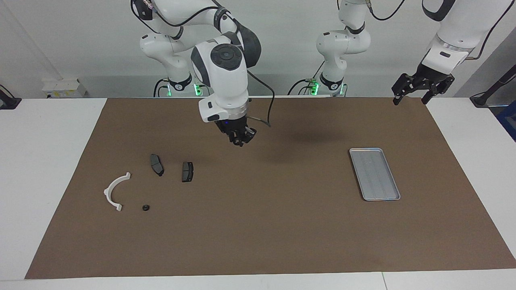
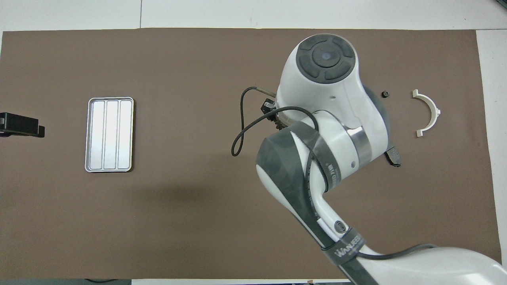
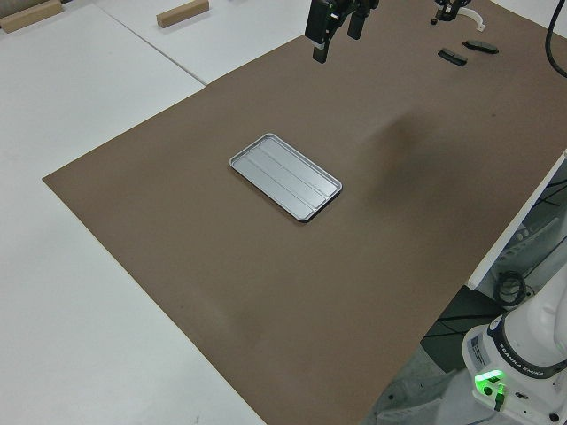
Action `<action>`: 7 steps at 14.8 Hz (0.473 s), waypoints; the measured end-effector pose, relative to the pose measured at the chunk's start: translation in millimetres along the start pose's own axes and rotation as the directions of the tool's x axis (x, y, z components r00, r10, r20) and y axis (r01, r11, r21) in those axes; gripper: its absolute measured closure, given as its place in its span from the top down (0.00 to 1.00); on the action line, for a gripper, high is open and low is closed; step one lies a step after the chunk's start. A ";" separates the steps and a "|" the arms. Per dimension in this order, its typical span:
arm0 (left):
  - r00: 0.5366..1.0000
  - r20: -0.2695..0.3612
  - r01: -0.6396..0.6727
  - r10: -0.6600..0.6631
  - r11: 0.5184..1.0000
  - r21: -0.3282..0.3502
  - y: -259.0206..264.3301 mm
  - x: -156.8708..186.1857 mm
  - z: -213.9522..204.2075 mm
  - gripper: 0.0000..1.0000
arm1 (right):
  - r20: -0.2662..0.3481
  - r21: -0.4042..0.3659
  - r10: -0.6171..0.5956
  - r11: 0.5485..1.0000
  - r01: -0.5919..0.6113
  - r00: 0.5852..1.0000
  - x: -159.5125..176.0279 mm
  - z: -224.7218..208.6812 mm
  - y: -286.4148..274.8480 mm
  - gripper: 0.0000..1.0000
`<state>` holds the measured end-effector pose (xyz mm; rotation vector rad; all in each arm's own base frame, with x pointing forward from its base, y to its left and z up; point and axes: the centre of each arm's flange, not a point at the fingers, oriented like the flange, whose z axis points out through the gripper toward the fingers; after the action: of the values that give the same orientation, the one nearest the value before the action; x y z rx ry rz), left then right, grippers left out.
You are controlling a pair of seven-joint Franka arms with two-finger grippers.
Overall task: Pick bearing gear from pile to tray
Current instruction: 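Carry the bearing with the right gripper to mid-table and release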
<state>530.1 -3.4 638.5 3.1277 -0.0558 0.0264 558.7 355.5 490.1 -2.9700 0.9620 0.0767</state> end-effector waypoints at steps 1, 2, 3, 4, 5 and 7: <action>1.000 0.000 0.000 0.000 1.000 0.000 0.0 0.0 0.0 1.00 | -0.006 0.016 0.027 0.999 -0.027 1.000 -20.1 9.6 -10.7 0.35; 1.000 0.000 0.000 0.000 1.000 0.000 0.0 0.0 0.0 1.00 | -0.009 0.028 0.042 0.999 -0.042 0.999 -39.4 22.0 -20.1 0.35; 1.000 0.000 0.000 0.000 1.000 0.000 0.0 0.0 0.0 1.00 | -0.009 0.034 0.052 0.998 -0.052 0.999 -54.5 35.6 -27.2 0.35; 1.000 0.000 0.000 0.000 1.000 0.000 0.0 0.0 0.0 1.00 | -0.008 0.032 0.059 0.998 -0.059 0.998 -62.7 48.3 -31.3 0.35; 1.000 0.000 0.000 0.000 1.000 0.000 0.0 0.0 0.0 1.00 | -0.005 0.025 0.064 0.998 -0.063 0.998 -65.6 60.1 -33.3 0.35; 1.000 0.000 0.000 0.000 1.000 0.000 0.0 0.0 0.0 1.00 | 0.001 -0.002 0.068 0.998 -0.068 0.998 -63.5 81.0 -35.0 0.35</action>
<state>530.1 -3.4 638.5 3.1277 -0.0559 0.0263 524.5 423.7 412.6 -2.9384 1.0634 0.0803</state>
